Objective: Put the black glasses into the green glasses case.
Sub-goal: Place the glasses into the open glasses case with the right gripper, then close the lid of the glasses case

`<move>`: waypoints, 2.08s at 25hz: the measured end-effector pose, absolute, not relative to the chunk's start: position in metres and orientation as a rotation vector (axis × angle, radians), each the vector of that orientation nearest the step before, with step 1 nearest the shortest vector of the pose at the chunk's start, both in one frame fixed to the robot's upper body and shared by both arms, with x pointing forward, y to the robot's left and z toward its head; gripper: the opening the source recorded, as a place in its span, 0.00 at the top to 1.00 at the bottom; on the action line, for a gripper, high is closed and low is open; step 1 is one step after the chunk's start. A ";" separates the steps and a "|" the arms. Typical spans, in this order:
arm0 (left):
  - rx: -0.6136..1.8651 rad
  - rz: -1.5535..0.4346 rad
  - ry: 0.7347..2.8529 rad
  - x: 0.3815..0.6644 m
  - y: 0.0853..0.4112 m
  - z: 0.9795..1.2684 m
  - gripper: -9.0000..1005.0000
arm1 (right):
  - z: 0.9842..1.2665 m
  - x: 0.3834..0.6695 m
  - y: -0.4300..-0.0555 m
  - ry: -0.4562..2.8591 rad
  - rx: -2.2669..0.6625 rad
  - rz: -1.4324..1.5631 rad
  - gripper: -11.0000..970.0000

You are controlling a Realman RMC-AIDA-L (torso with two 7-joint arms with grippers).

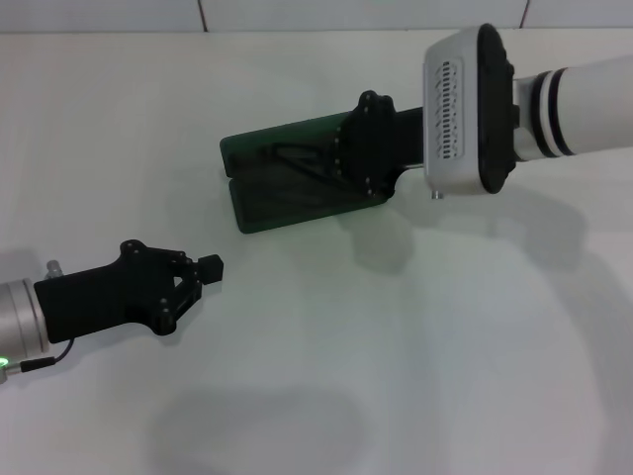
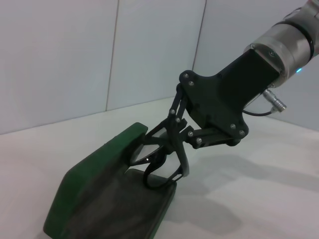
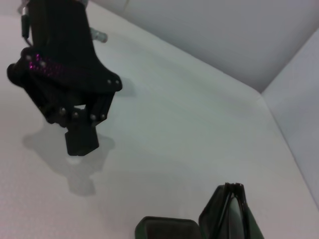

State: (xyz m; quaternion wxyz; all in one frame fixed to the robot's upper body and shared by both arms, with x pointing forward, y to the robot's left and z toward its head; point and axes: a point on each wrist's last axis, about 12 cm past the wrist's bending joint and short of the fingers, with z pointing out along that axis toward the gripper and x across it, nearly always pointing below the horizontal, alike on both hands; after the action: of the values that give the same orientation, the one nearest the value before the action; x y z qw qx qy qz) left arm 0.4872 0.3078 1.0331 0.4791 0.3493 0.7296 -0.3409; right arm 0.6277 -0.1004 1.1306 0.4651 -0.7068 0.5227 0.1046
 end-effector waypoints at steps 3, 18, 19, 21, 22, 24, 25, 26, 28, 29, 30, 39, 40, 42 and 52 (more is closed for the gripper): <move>0.854 -0.834 1.781 0.487 0.307 1.033 0.99 | 1.129 0.627 -0.098 1.263 -1.756 0.230 0.84; 0.845 -0.850 1.787 0.482 0.306 1.030 0.99 | 1.129 0.627 -0.098 1.238 -1.752 0.180 0.84; 0.844 -0.851 1.787 0.482 0.306 1.030 0.99 | 1.129 0.627 -0.098 1.239 -1.750 0.182 0.84; 0.844 -0.853 1.787 0.482 0.306 1.030 0.99 | 1.130 0.627 -0.097 1.238 -1.746 0.189 0.83; 0.843 -0.854 1.787 0.482 0.306 1.030 0.99 | 1.130 0.627 -0.097 1.236 -1.745 0.191 0.83; 0.843 -0.855 1.787 0.481 0.306 1.030 0.99 | 1.131 0.626 -0.096 1.230 -1.746 0.193 0.83; 0.843 -0.854 1.787 0.481 0.306 1.030 0.99 | 1.131 0.626 -0.095 1.227 -1.747 0.193 0.83; 0.844 -0.854 1.788 0.481 0.306 1.030 0.99 | 1.131 0.625 -0.095 1.225 -1.747 0.193 0.83; 0.845 -0.855 1.787 0.481 0.306 1.030 0.99 | 1.131 0.624 -0.096 1.223 -1.743 0.192 0.83; 0.845 -0.855 1.787 0.481 0.306 1.030 0.99 | 1.131 0.623 -0.096 1.223 -1.741 0.193 0.83; 0.844 -0.856 1.787 0.481 0.306 1.030 0.99 | 1.131 0.622 -0.097 1.222 -1.736 0.194 0.83; 0.799 -0.910 1.790 0.484 0.304 1.034 0.99 | 1.133 0.607 -0.137 1.322 -1.451 0.383 0.75; 0.793 -0.922 1.791 0.486 0.302 1.035 0.99 | 1.134 0.603 -0.150 1.336 -1.392 0.440 0.75; 0.779 -0.953 1.792 0.495 0.296 1.040 0.99 | 1.127 0.588 -0.195 1.380 -1.213 0.610 0.75; 0.763 -0.931 1.818 0.531 0.288 1.056 0.99 | 1.078 0.539 -0.280 1.537 -0.938 0.805 0.74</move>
State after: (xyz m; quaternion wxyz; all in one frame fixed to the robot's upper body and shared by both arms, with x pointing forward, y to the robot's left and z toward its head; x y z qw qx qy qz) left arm 0.5309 0.2878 1.0564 0.4624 0.3104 0.7392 -0.3787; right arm 0.5387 -0.2801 1.0781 0.5517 -0.3967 0.6500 0.3403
